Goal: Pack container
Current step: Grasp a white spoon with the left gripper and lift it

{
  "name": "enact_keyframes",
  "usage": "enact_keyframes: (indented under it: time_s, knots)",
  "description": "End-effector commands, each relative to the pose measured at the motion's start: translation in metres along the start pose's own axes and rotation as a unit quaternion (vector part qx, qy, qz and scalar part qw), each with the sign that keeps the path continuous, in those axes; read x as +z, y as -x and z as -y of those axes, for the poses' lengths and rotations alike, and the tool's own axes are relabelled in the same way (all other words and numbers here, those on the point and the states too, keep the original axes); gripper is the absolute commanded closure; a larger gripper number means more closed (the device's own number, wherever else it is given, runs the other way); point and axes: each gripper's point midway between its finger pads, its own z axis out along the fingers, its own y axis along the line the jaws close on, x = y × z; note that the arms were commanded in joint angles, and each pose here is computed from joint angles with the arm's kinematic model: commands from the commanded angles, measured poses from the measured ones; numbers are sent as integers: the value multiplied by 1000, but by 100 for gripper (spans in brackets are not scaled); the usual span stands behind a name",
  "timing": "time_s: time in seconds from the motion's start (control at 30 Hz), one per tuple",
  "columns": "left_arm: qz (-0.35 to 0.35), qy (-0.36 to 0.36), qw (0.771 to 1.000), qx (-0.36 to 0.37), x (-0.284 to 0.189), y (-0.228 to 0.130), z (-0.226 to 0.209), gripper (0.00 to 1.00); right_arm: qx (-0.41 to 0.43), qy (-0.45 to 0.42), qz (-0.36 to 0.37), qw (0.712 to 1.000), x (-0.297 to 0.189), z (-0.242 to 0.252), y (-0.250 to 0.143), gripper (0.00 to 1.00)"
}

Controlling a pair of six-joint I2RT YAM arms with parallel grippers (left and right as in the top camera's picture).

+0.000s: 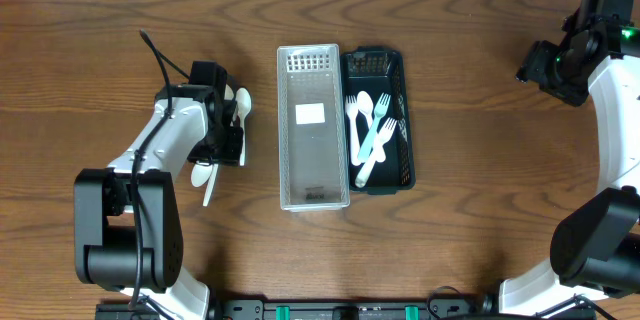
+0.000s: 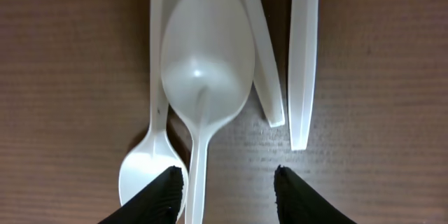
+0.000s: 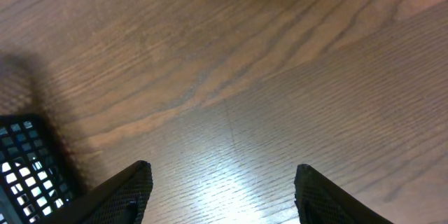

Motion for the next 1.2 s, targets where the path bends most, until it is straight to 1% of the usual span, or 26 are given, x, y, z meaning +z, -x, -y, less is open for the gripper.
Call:
enact_keyframes:
  time_s: [0.0, 0.3, 0.53, 0.6, 1.17]
  knots:
    - [3, -1, 1000, 7, 3, 4, -1, 55, -3, -1, -1, 1000, 1, 1, -1, 32]
    - [12, 0, 1000, 23, 4, 8, -1, 54, -3, -5, -7, 1000, 1, 3, -4, 32]
    - [-6, -1, 1000, 24, 19, -8, 0, 55, -3, -13, -7, 1000, 1, 6, -5, 32]
    - [-9, 3, 1000, 24, 21, -11, -2, 58, -3, -13, -7, 1000, 1, 6, -5, 32]
    - [-1, 7, 1000, 25, 22, -7, -3, 58, -3, -14, -9, 1000, 1, 6, -6, 33]
